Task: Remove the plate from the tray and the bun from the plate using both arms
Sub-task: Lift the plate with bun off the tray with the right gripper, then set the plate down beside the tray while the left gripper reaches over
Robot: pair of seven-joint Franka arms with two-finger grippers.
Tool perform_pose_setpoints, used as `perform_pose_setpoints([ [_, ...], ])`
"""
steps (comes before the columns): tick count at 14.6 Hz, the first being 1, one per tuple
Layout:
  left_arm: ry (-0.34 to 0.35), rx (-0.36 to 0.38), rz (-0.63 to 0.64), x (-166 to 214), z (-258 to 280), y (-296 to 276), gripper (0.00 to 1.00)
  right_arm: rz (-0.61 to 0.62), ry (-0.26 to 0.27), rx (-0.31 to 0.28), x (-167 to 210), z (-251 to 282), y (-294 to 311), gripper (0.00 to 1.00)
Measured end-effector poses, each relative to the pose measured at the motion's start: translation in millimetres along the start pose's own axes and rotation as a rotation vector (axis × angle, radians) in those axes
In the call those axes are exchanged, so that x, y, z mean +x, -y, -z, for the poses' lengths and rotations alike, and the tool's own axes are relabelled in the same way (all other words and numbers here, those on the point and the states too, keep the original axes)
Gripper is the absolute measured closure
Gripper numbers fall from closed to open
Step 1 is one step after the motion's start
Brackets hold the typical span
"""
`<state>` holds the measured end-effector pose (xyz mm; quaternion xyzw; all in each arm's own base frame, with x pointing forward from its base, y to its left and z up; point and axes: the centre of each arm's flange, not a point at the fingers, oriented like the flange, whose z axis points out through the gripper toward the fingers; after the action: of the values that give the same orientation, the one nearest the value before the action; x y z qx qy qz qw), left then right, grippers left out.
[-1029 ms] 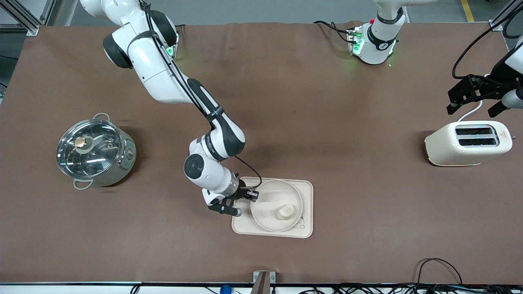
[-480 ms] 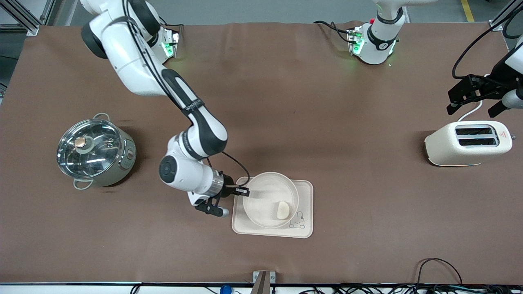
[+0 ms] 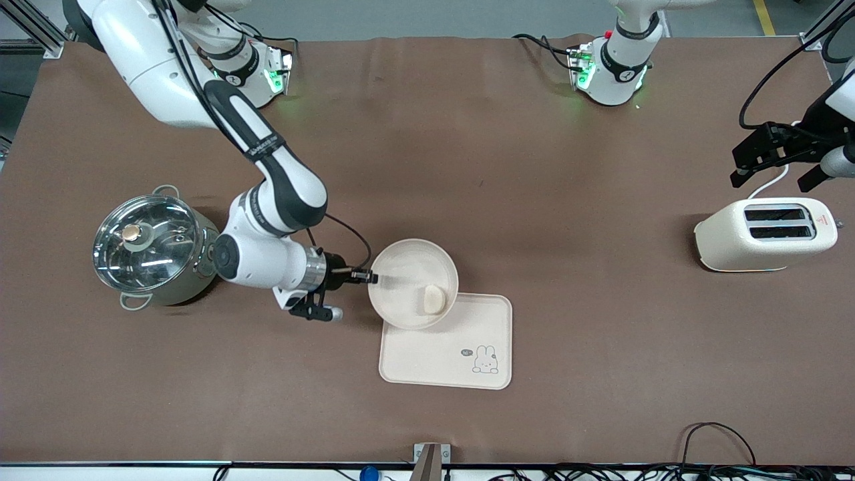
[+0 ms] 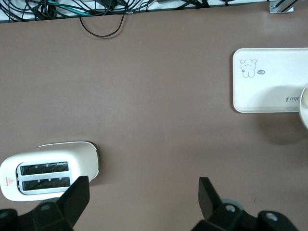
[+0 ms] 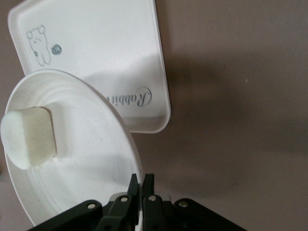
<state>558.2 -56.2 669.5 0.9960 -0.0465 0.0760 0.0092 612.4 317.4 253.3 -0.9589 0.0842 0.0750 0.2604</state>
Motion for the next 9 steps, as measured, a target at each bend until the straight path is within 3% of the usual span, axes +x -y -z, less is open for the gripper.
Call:
perform_pose_setpoints([
  [4, 0.000, 0.000, 0.001, 0.0, -0.1, 0.3, 0.00, 0.059, -0.065, 0.005, -79.8, -56.0, 9.6, 0.95],
  [6, 0.000, 0.000, 0.000, 0.0, -0.1, 0.3, 0.00, 0.084, -0.105, 0.007, -102.5, -73.6, 11.8, 0.95],
  [9, 0.001, 0.000, 0.001, 0.0, -0.2, 0.4, 0.00, 0.102, -0.111, 0.002, -119.8, -92.0, 15.0, 0.95],
])
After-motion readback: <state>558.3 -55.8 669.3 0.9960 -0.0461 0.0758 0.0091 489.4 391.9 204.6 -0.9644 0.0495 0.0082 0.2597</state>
